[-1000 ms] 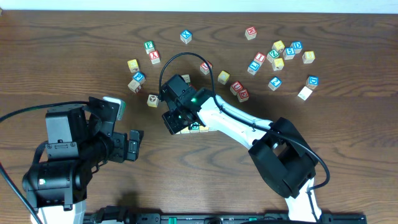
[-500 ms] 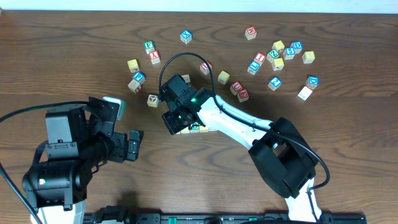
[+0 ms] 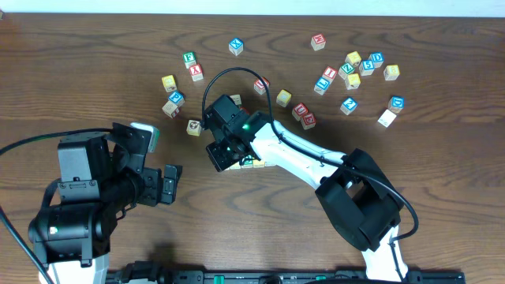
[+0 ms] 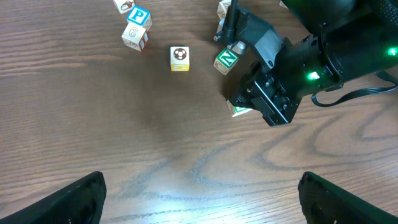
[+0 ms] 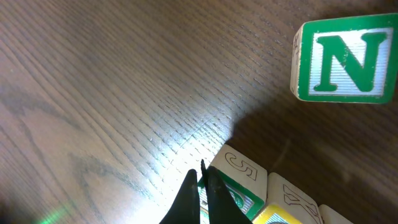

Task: Spell out ROBOT

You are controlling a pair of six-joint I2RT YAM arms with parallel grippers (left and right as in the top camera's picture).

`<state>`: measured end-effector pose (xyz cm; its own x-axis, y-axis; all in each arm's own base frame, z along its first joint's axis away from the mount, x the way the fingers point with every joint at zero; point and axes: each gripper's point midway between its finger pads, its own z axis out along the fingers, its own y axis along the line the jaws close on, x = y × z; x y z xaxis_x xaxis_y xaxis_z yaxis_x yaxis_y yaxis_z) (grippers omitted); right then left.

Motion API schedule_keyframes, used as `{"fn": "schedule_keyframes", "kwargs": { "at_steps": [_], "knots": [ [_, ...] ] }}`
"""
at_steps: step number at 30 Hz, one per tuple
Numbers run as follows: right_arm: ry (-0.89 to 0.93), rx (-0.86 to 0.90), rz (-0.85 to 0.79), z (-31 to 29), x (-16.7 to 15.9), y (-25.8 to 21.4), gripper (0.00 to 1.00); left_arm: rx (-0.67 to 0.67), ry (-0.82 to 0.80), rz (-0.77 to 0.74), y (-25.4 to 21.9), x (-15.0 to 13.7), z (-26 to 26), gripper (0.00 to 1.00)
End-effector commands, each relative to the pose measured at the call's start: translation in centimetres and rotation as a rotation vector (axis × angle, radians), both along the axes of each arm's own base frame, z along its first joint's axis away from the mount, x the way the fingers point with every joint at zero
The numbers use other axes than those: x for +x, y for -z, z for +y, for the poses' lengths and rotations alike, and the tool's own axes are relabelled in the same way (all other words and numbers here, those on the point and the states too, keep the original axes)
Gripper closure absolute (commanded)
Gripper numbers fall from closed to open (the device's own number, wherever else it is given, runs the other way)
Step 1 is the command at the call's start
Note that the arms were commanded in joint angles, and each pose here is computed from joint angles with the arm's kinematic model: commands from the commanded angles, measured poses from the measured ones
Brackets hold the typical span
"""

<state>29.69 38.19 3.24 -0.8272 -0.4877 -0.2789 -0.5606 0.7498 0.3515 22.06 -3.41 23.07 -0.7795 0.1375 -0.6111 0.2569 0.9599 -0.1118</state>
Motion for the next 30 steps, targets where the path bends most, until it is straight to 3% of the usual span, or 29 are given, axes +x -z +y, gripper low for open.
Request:
{"fn": "schedule_keyframes", "kwargs": {
  "at_steps": [1,20,30],
  "knots": [
    [-0.017,0.031,-0.023,0.7,-0.2,-1.8,0.99,-0.003,0.009,-0.010,-0.3,0.0,-0.1,0.03],
    [-0.021,0.048,-0.043,0.9,0.1,-3.0,0.99,-0.004,0.009,-0.009,-0.3,0.0,-0.1,0.03],
    [0.019,0.015,-0.123,0.8,2.2,-5.6,0.99,-0.004,0.009,-0.009,-0.3,0.0,-0.1,0.03]
  ]
}}
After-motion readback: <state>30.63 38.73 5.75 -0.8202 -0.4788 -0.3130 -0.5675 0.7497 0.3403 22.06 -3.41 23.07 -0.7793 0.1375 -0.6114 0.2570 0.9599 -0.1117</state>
